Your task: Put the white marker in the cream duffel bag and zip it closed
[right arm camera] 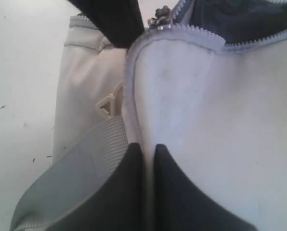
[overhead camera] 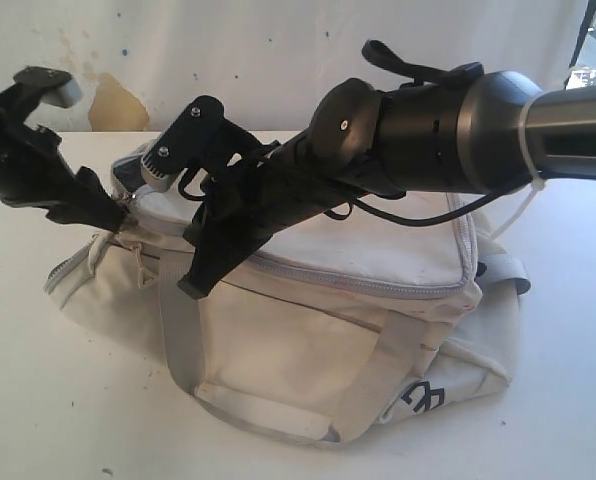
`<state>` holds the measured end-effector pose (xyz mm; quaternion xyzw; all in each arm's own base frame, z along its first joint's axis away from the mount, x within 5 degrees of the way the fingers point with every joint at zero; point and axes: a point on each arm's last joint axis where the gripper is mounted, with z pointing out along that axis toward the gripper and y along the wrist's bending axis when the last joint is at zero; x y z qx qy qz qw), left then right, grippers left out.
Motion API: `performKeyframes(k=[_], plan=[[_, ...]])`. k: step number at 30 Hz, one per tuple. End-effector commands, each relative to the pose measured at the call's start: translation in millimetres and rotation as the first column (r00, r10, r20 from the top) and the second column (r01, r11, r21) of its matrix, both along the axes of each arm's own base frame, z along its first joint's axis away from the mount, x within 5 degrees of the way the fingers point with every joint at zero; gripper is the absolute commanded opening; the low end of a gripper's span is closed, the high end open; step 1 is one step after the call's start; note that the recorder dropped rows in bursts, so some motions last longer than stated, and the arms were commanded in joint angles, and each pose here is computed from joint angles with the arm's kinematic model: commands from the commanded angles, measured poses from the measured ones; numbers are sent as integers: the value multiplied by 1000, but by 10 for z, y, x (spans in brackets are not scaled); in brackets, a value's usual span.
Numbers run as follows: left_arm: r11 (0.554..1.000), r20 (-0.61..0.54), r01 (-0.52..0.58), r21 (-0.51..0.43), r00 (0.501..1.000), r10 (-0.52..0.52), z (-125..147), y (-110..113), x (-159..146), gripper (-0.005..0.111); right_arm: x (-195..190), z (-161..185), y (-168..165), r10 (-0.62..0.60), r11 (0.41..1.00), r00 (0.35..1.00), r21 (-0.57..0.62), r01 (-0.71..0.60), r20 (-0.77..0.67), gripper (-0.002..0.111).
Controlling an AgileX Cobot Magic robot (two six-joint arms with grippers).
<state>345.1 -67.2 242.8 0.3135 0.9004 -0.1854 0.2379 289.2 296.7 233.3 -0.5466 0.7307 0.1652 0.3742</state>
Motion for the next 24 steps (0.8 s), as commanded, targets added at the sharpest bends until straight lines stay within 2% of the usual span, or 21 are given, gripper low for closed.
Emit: performKeyframes(k=[1,5,7,12,17,24], plan=[[988,142,-76,-137,985,96,245,239,-64,71,-12,36,-8,-6,1000,1000,11,6,-1,0],[982,250,-47,-185,964,93,210,311,-175,71,-12,36,-8,-6,1000,1000,11,6,-1,0],[987,279,-24,-160,958,69,109,309,-208,71,-10,37,-8,-8,1000,1000,12,8,2,0],[992,356,-50,-114,930,88,-89,344,-247,71,-10,37,-8,-8,1000,1000,12,8,2,0],[982,372,-25,-189,923,95,-144,292,-265,71,-10,37,-8,-8,1000,1000,12,8,2,0],[971,313,9,-239,947,68,-399,249,-187,71,-10,37,-8,-8,1000,1000,12,8,2,0]])
